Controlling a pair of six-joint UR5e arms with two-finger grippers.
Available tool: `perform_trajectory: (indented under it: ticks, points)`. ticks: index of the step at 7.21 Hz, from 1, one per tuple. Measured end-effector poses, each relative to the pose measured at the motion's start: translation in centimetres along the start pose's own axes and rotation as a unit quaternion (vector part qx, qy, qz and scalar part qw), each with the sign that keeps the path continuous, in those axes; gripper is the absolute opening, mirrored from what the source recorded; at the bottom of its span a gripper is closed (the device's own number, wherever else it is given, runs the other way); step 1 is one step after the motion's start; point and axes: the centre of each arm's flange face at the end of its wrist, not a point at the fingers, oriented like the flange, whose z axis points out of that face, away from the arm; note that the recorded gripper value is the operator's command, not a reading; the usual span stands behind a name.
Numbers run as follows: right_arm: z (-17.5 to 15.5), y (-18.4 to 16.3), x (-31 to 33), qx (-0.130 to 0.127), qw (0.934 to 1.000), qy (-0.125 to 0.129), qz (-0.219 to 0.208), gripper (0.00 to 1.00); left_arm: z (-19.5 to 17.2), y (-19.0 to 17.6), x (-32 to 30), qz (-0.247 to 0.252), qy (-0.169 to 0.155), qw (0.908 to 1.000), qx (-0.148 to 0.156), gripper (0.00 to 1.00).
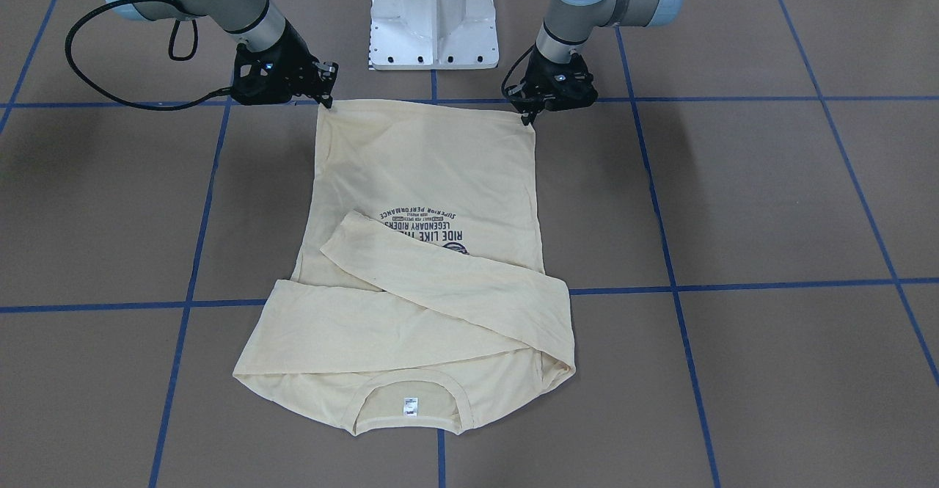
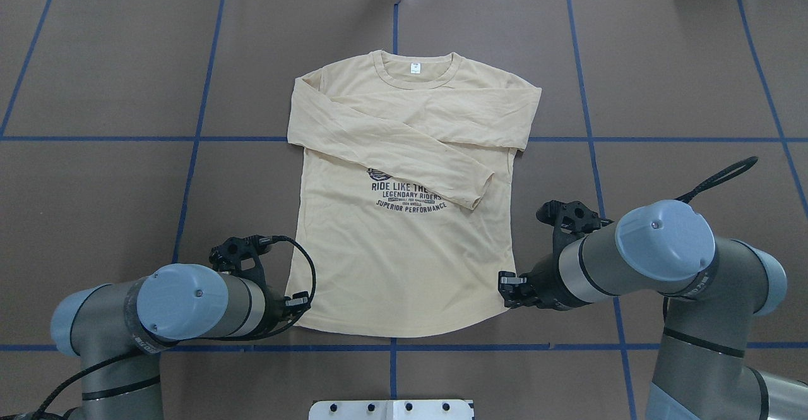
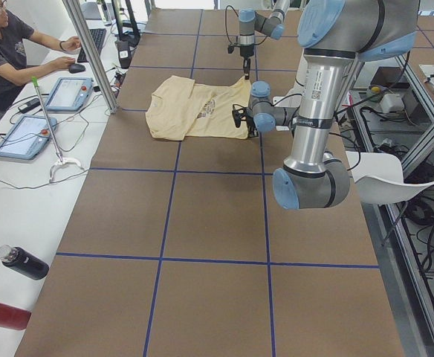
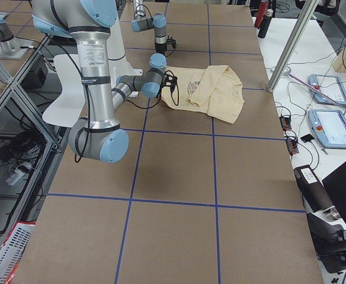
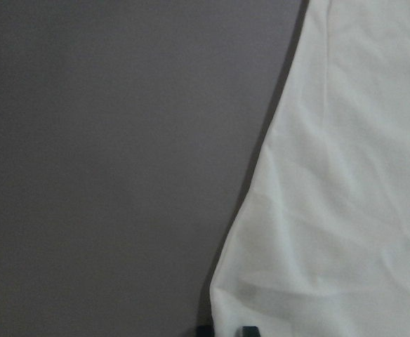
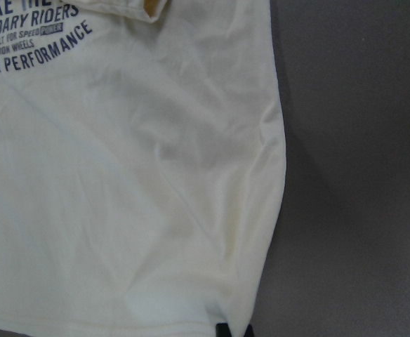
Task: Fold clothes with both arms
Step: 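Grasp the hem corners with both grippers, then lift the hem with both grippers and fold it toward the collar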
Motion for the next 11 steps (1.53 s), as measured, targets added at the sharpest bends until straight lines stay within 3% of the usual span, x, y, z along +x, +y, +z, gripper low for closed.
perform_trajectory:
  ticks: [4, 7, 9, 11]
  points:
    - [-0.6, -0.1, 0.1, -0.008, 1.0, -0.003, 0.001, 0.0, -3.7, -0.2, 0.9, 0.0, 0.016, 0.9999, 0.002, 0.0]
    - [-2.6, 1.0, 0.9, -0.039, 0.9992, -0.011, 0.0, 0.0, -8.2, 0.8, 1.3, 0.021, 0.007, 0.9998, 0.0, 0.0]
    - [-2.9, 2.5, 2.8, -0.105, 0.9944, 0.001, 0.008, 0.0, -9.3, 2.5, 1.2, 0.032, -0.011, 0.9993, -0.018, 0.0]
    - [-2.9, 4.2, 4.1, -0.175, 0.9844, 0.012, 0.017, 0.0, -10.2, 5.5, 1.1, 0.039, -0.031, 0.996, -0.075, 0.0]
